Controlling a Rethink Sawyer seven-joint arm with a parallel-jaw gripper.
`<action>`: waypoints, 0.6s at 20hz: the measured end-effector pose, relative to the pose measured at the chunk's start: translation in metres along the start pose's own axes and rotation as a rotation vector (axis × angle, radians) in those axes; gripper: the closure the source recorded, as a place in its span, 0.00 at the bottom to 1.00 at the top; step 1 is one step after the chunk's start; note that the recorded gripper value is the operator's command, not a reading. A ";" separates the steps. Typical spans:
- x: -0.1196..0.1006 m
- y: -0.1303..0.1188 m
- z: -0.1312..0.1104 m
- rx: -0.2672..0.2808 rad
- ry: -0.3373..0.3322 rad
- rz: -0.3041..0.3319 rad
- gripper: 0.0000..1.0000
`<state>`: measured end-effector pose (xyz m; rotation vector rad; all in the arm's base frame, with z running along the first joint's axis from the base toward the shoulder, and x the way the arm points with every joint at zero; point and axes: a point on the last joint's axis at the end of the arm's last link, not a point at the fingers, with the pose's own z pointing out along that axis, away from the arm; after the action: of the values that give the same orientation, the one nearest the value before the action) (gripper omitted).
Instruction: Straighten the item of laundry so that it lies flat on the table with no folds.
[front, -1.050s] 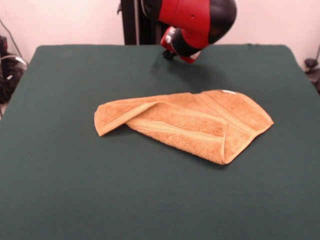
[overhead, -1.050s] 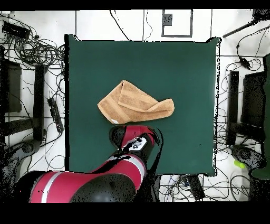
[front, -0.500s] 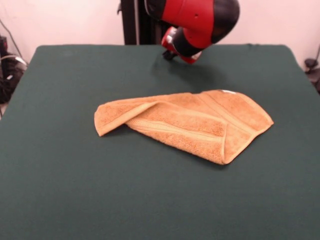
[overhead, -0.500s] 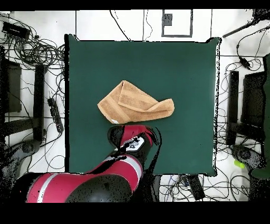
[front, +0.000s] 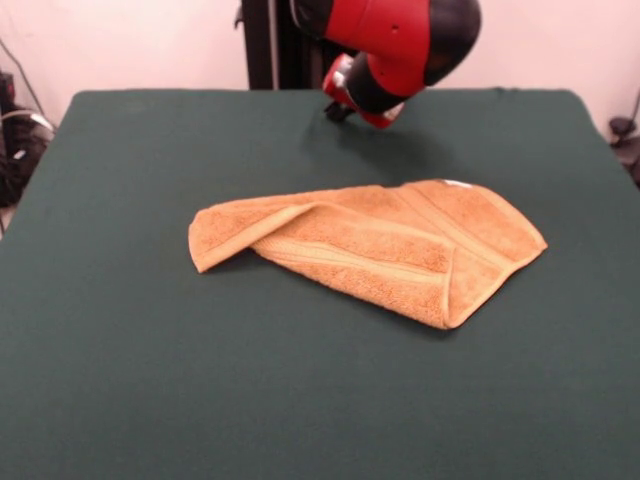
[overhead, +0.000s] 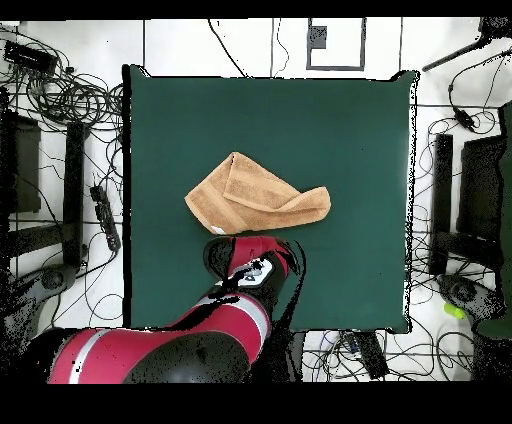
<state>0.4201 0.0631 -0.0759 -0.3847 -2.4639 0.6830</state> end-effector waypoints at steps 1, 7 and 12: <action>0.000 0.000 0.000 0.000 -0.001 0.000 1.00; -0.003 0.000 -0.002 0.000 -0.008 -0.002 1.00; -0.007 -0.001 -0.005 -0.005 -0.007 0.003 1.00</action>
<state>0.4287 0.0614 -0.0747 -0.3885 -2.4725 0.6801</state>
